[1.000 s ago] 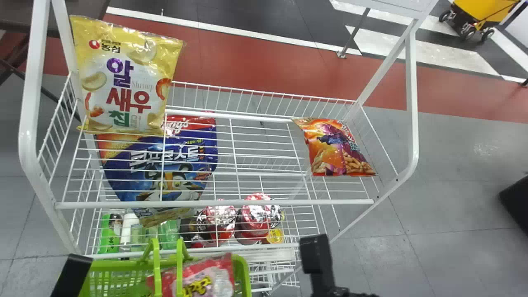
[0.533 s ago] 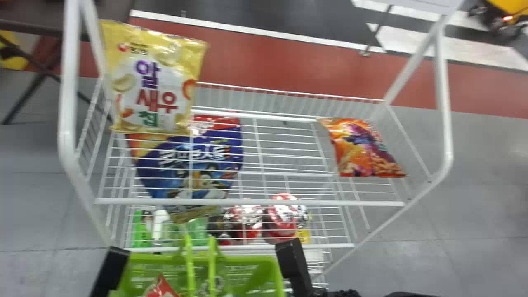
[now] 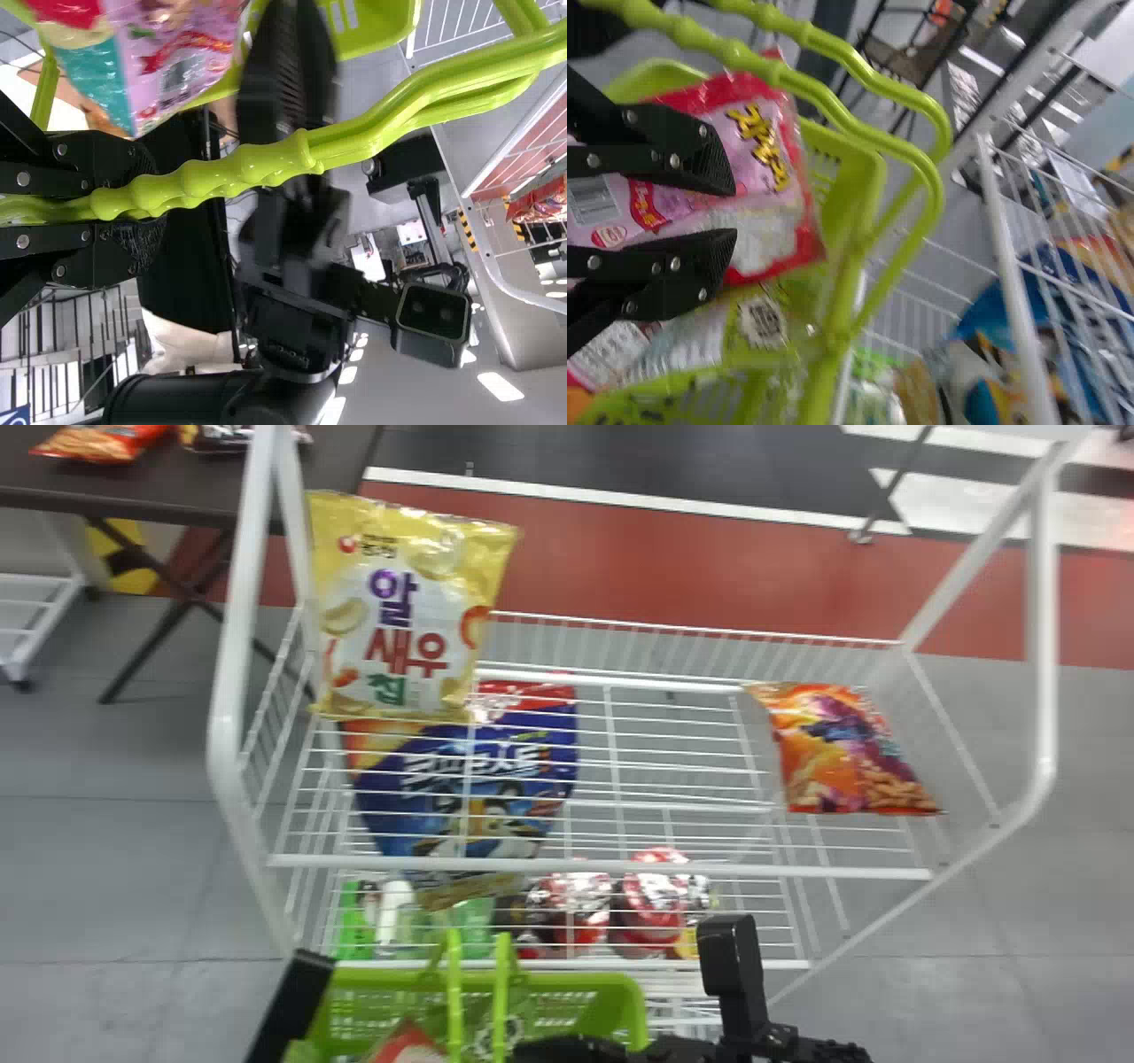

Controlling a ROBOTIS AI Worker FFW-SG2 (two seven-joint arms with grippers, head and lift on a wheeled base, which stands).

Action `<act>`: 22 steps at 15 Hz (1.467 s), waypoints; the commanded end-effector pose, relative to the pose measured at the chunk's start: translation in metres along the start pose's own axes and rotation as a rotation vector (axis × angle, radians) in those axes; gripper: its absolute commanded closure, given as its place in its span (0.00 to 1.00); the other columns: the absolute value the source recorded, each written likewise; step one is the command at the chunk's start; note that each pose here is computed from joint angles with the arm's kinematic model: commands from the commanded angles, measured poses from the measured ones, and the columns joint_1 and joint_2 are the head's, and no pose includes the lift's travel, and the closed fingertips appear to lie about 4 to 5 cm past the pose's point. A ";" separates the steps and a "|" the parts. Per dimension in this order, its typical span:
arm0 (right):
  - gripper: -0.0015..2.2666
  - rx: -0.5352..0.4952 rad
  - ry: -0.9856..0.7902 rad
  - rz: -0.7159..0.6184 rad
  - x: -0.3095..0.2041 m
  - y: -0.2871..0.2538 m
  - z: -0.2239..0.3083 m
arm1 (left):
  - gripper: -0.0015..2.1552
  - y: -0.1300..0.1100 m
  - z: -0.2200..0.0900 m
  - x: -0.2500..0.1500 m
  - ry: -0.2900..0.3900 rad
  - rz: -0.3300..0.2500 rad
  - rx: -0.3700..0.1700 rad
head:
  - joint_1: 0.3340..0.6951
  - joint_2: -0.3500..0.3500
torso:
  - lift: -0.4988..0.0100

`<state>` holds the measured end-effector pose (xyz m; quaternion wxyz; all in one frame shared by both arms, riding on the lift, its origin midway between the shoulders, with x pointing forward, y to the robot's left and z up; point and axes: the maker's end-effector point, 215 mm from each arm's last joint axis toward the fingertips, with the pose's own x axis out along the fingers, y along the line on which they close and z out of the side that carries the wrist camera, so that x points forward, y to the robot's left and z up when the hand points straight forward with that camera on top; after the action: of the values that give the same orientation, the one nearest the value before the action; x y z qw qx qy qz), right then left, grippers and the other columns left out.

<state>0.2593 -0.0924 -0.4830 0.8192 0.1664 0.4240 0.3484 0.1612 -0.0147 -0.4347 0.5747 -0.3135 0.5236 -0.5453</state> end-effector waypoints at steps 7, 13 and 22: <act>0.03 -0.338 -0.537 -0.317 -0.092 -0.067 0.164 | 0.83 0.001 0.000 0.003 0.006 -0.002 -0.002 | 1.00 0.00 | 0.95; 0.03 -0.348 -0.676 -0.699 -0.128 -0.169 0.255 | 0.83 0.002 -0.001 0.003 0.007 -0.001 -0.007 | 1.00 0.00 | 0.95; 0.03 -0.152 -0.427 -0.916 -0.146 -0.262 0.267 | 0.83 0.005 -0.004 0.000 0.016 0.004 -0.010 | 1.00 0.00 | 0.95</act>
<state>0.5313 -0.3605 -0.3816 0.9710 -0.0354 0.2322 -0.0448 0.1584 -0.0138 -0.4406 0.5694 -0.3129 0.5318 -0.5432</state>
